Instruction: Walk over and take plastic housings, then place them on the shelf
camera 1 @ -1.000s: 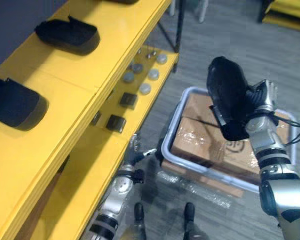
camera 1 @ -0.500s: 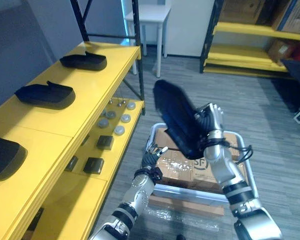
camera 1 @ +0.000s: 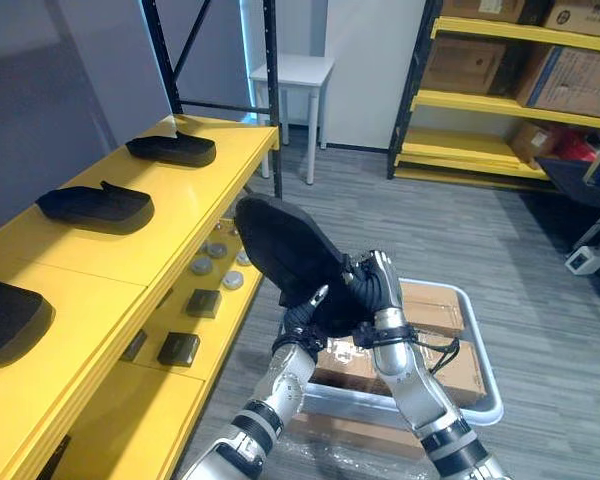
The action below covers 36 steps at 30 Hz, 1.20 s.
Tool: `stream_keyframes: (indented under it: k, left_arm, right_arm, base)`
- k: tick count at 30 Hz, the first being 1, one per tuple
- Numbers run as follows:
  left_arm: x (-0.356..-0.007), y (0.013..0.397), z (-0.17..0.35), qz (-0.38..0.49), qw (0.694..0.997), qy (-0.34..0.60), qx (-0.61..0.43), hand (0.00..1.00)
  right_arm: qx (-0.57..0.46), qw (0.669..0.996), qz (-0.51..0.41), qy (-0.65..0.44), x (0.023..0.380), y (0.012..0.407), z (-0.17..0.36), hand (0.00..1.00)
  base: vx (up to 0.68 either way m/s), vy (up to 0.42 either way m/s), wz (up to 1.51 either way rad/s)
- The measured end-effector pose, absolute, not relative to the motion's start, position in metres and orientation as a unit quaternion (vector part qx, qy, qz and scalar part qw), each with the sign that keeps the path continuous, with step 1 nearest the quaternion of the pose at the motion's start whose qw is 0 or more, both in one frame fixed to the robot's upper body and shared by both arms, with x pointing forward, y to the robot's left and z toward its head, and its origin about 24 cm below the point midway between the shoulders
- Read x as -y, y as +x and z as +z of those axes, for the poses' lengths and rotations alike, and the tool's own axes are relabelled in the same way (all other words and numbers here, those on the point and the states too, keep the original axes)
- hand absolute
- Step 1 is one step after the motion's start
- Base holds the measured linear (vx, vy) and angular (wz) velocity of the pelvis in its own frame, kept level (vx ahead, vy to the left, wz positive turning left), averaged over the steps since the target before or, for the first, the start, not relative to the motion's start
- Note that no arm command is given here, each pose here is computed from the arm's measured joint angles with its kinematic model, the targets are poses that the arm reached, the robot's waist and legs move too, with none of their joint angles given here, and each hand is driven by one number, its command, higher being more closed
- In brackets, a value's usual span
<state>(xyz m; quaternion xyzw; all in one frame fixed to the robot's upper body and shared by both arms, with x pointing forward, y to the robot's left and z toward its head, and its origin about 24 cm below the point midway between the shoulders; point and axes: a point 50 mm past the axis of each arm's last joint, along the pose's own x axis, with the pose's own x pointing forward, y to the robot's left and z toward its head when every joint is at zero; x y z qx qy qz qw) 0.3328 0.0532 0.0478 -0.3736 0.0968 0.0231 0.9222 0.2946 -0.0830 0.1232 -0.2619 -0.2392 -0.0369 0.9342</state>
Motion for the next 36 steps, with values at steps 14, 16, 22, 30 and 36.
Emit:
stream_keyframes:
  k: [14,16,22,30,36]
  left_arm:
    - [-0.103,0.27,0.057,0.078,0.927,-0.365,0.037,1.0]
    - [-0.119,0.259,0.064,0.097,0.937,-0.327,0.072,1.0]
    - [-0.16,0.229,0.077,0.157,0.949,-0.238,0.136,1.0]
    - [-0.183,0.208,0.1,0.21,0.954,-0.076,0.198,1.0]
    - [-0.176,0.217,0.111,0.18,0.957,-0.049,0.223,1.0]
  right_arm:
    - [0.277,0.949,0.022,-0.151,0.054,0.26,0.117,1.0]
    - [0.284,0.947,0.04,-0.146,0.048,0.258,0.119,1.0]
    - [0.282,0.946,0.102,-0.125,0.022,0.253,0.12,1.0]
    - [0.259,0.949,0.147,-0.103,0.008,0.259,0.117,1.0]
    - [0.257,0.952,0.128,-0.103,0.022,0.261,0.117,1.0]
  base:
    - [-0.03,-0.012,0.78]
    - [0.08,0.044,1.9]
    - [0.21,0.193,0.98]
    - [0.16,0.151,0.65]
    - [0.11,-0.036,1.2]
